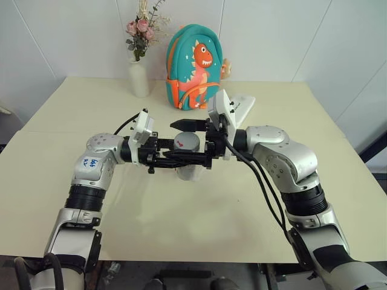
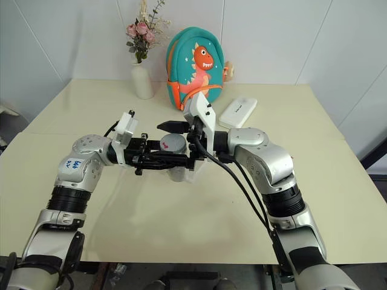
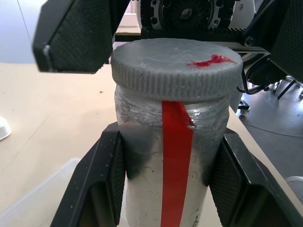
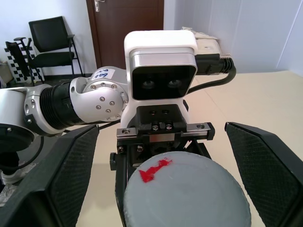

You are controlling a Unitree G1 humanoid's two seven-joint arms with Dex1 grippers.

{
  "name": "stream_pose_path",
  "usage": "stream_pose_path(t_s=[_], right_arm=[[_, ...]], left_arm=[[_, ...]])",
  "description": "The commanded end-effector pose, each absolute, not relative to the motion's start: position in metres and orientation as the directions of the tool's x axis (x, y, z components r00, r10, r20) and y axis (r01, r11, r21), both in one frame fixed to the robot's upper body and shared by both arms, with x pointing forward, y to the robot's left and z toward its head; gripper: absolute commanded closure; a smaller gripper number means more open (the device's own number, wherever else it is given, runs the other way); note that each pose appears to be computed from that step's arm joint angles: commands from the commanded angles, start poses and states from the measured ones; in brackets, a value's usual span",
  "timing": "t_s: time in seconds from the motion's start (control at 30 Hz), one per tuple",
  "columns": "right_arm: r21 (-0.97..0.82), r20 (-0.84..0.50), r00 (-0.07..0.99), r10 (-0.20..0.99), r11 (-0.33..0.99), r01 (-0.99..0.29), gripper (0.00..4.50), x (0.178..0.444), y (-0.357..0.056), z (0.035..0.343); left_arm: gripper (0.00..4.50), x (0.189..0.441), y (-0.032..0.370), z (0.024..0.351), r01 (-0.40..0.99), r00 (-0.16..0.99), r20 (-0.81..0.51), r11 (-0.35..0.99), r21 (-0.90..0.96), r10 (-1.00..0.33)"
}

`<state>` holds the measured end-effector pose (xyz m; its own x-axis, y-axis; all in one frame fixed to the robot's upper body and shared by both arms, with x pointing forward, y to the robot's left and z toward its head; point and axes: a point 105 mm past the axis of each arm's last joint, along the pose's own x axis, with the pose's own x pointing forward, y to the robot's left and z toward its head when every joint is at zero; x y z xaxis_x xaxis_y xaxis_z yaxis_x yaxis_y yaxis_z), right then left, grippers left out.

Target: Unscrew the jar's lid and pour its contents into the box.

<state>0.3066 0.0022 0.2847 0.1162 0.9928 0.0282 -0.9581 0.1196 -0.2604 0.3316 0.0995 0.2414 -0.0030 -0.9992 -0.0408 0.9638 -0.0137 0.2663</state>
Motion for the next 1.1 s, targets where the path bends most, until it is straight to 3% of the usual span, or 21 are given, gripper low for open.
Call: stream_pose_path(t_s=[0.03,0.6,0.87,1.1], right_arm=[[-0.303,0.052,0.138,0.989,0.147,-0.942,0.03,0.308,0.004,0.291],[-0.323,0.022,0.225,0.974,0.220,-0.920,0.03,0.327,-0.027,0.292],[-0.330,-0.006,0.229,0.973,0.215,-0.919,0.03,0.324,-0.038,0.290],[-0.316,-0.054,0.170,0.984,0.145,-0.938,0.03,0.307,-0.045,0.282]], left_arm=[[2.50,0.326,0.094,0.258,0.944,-0.034,-0.026,-0.041,0.327,-0.999],[2.50,0.320,0.111,0.253,0.951,-0.020,-0.034,-0.030,0.309,-0.999],[2.50,0.318,0.117,0.250,0.952,0.013,-0.033,0.002,0.305,-0.999],[2.50,0.319,0.119,0.249,0.953,0.027,-0.026,0.018,0.302,-0.999]])
